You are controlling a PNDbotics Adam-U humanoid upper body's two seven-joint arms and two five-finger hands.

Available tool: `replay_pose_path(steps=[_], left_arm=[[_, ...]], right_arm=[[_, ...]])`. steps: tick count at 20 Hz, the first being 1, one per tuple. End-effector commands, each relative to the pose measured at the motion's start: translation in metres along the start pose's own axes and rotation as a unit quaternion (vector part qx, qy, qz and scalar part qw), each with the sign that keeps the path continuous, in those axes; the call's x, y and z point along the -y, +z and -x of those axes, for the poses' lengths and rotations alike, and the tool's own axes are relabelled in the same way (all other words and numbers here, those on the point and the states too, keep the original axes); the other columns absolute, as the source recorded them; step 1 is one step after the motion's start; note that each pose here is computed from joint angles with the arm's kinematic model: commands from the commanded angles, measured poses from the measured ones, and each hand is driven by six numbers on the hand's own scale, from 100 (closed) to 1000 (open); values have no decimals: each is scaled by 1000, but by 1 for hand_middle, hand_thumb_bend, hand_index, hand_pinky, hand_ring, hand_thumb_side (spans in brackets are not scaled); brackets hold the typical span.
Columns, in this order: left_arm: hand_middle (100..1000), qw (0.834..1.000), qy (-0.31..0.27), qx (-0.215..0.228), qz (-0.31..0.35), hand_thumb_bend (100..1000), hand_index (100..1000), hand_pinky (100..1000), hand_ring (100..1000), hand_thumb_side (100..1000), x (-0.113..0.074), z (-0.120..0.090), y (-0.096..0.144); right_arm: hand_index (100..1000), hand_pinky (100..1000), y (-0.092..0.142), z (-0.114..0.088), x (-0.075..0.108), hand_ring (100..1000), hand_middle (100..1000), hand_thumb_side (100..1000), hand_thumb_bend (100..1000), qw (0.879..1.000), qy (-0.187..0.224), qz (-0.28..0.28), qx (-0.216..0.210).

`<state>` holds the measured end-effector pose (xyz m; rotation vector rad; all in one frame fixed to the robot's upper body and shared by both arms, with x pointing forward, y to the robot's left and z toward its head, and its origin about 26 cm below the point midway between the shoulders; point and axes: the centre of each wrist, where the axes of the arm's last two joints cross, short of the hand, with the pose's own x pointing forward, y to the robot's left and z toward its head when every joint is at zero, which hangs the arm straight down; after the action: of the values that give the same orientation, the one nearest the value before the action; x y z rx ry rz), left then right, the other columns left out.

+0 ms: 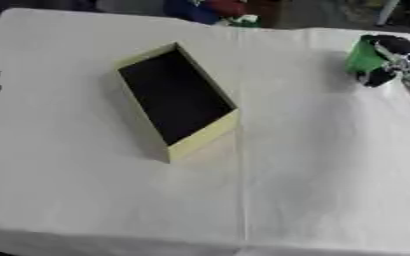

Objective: Pick up objects on the table and place them in the box.

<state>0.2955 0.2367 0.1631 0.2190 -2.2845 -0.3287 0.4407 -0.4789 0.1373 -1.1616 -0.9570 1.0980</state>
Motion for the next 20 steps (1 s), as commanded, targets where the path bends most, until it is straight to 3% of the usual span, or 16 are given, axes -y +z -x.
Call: replay_pose_path(steps=[1, 7, 13, 14, 20], left_arm=[[733, 1000, -2, 17, 2, 242, 817, 658, 674, 567, -4, -7, -4], [733, 1000, -2, 17, 1, 240, 817, 659, 674, 568, -3, -7, -4], [733, 1000, -2, 16, 1, 240, 817, 659, 674, 568, -4, -7, -4], [733, 1000, -1, 16, 3, 242, 817, 659, 674, 566, -3, -7, -4], [733, 1000, -1, 14, 3, 241, 817, 660, 674, 566, -3, -6, -2]], right_arm=[[866, 806, 4, 14, 10, 922, 562, 100, 100, 1000, 11, 18, -15], [745, 714, 3, 9, 19, 814, 329, 100, 100, 996, 19, 86, 4], [742, 710, 3, 8, 18, 809, 320, 100, 100, 993, 25, 118, 18], [714, 687, 1, 3, 21, 772, 251, 100, 100, 992, 28, 124, 27], [707, 682, -15, -69, 62, 782, 243, 100, 100, 962, 37, 218, 161]])
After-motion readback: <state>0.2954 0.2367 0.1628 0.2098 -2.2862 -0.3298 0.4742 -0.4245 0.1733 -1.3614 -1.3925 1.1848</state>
